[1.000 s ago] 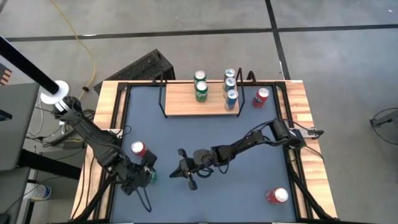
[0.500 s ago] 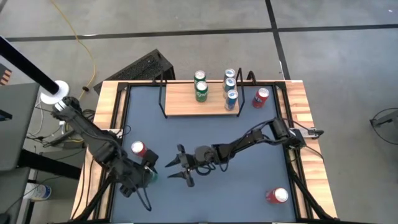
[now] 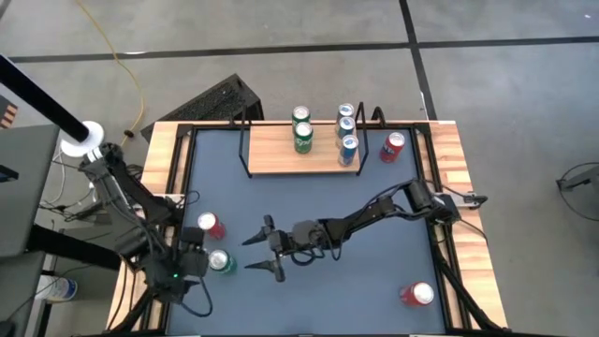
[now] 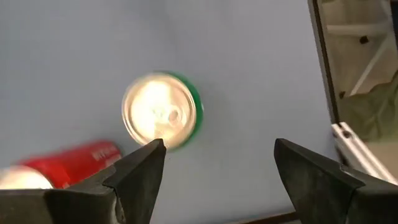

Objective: Place canned beverage on shelf
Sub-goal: Move the green soda can to the middle left of the table

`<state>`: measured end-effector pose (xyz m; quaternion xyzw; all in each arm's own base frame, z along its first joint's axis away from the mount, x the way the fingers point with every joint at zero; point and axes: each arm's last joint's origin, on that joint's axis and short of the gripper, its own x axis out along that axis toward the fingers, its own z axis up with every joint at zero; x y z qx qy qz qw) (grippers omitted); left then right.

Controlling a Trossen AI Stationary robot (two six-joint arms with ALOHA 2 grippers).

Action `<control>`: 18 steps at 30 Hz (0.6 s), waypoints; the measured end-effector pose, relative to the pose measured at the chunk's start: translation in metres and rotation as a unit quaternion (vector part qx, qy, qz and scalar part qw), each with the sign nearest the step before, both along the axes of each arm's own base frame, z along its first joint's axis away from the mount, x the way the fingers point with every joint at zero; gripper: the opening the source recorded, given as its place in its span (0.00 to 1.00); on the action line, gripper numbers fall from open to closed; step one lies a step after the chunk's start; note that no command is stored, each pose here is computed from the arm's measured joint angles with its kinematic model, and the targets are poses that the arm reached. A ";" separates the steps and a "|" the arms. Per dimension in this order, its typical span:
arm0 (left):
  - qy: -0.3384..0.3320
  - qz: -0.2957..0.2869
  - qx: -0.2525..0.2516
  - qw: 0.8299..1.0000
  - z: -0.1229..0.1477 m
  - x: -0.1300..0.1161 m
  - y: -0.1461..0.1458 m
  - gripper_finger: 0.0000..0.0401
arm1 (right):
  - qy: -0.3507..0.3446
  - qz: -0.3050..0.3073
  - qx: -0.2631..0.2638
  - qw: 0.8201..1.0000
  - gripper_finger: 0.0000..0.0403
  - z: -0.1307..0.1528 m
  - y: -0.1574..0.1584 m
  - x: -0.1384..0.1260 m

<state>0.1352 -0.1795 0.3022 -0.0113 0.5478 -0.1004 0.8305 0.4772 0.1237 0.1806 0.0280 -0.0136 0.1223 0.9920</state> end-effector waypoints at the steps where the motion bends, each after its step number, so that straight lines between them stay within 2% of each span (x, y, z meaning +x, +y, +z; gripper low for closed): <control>1: 0.005 0.015 -0.004 1.000 -0.003 -0.002 -0.001 0.72 | 0.003 0.001 -0.001 1.000 0.74 -0.002 0.001 0.004; 7: 0.028 0.088 -0.021 0.996 -0.041 -0.020 -0.011 0.72 | 0.041 0.007 -0.031 0.999 0.74 -0.019 0.010 0.036; 12: 0.009 0.115 -0.047 0.992 -0.079 -0.031 -0.016 0.70 | 0.078 0.011 -0.049 0.996 0.74 -0.013 0.011 0.038; 18: -0.058 0.130 -0.050 0.989 -0.110 -0.035 -0.013 0.58 | 0.136 0.028 -0.039 0.990 0.74 -0.014 0.017 0.032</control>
